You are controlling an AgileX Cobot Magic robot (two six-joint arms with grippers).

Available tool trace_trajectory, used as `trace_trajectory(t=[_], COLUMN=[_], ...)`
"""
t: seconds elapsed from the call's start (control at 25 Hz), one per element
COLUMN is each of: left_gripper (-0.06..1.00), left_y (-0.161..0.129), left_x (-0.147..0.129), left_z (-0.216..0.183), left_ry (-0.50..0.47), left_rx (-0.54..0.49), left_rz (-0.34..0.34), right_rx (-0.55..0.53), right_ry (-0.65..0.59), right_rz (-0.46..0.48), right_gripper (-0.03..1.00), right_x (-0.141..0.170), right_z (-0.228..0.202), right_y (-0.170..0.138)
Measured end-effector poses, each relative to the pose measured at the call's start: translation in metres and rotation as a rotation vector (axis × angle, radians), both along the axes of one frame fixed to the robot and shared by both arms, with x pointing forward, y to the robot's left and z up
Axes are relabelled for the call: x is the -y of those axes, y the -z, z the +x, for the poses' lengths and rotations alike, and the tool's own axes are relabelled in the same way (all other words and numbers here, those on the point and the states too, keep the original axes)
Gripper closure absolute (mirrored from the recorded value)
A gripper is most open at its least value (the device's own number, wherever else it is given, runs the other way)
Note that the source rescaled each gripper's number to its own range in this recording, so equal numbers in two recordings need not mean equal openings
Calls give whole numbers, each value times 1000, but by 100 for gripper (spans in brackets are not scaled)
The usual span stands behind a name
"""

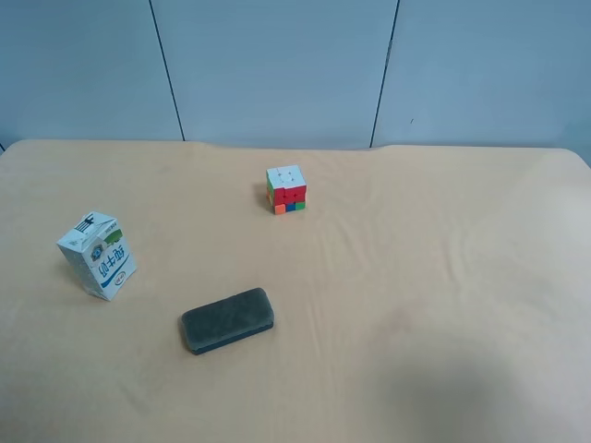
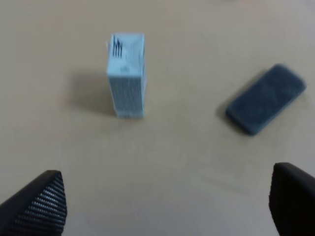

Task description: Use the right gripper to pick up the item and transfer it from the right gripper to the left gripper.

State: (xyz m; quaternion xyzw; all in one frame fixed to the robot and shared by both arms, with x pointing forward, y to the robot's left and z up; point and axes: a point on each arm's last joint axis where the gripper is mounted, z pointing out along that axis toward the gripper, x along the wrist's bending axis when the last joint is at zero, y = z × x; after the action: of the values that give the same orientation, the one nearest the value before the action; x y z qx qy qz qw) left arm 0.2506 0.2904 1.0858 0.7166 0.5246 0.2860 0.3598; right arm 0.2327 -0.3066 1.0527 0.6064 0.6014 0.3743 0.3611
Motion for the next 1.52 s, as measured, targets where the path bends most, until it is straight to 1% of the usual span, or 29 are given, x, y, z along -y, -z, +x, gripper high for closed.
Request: trace_trajectory(t=[0.08, 0.16, 0.24, 0.48, 0.56, 0.6, 0.68, 0.84, 0.92, 1.0, 1.08, 1.4, 1.44, 1.52], left_gripper=[5, 5, 5, 5, 5, 5, 5, 7, 11, 14, 15, 15, 15, 12], left_y=[20, 31, 30, 31, 30, 30, 30, 31, 31, 31, 31, 31, 31, 31], left_x=[0, 0, -1, -3, -5, -6, -9, -11, -11, -11, -11, -11, -11, -11], left_z=[3, 4, 4, 1, -7, -13, -18, -18, -18, -18, -18, -18, -18, -18], left_ry=[-2, -6, -22, -44, -60, -77, -139, -280, -310, -316, -316, -316, -316, -316], left_rx=[-26, -25, 6, 29, 84, 120, 151, 156, 155, 155, 155, 155, 155, 155], left_rz=[2, 0, -5, -11, -25, -34, -47, -42, -45, -45, -45, -46, -46, -46], right_rx=[0, 0, 0, 0, 0, 0, 0, 0, 0, 0, 0, -9, -18, -45], right_ry=[0, 0, 0, 0, 0, 0, 0, 0, 0, 0, 0, 0, 0, 0], right_rz=[0, 0, 0, 0, 0, 0, 0, 0, 0, 0, 0, -1, -2, -5], right_gripper=[18, 19, 20, 20, 20, 20, 20, 20, 20, 20, 20, 20, 19, 11], right_x=[0, 0, 0, 0, 0, 0, 0, 0, 0, 0, 0, 0, 0, -1], right_z=[0, 0, 0, 0, 0, 0, 0, 0, 0, 0, 0, 1, 3, 7], right_y=[0, 0, 0, 0, 0, 0, 0, 0, 0, 0, 0, 0, 0, 0])
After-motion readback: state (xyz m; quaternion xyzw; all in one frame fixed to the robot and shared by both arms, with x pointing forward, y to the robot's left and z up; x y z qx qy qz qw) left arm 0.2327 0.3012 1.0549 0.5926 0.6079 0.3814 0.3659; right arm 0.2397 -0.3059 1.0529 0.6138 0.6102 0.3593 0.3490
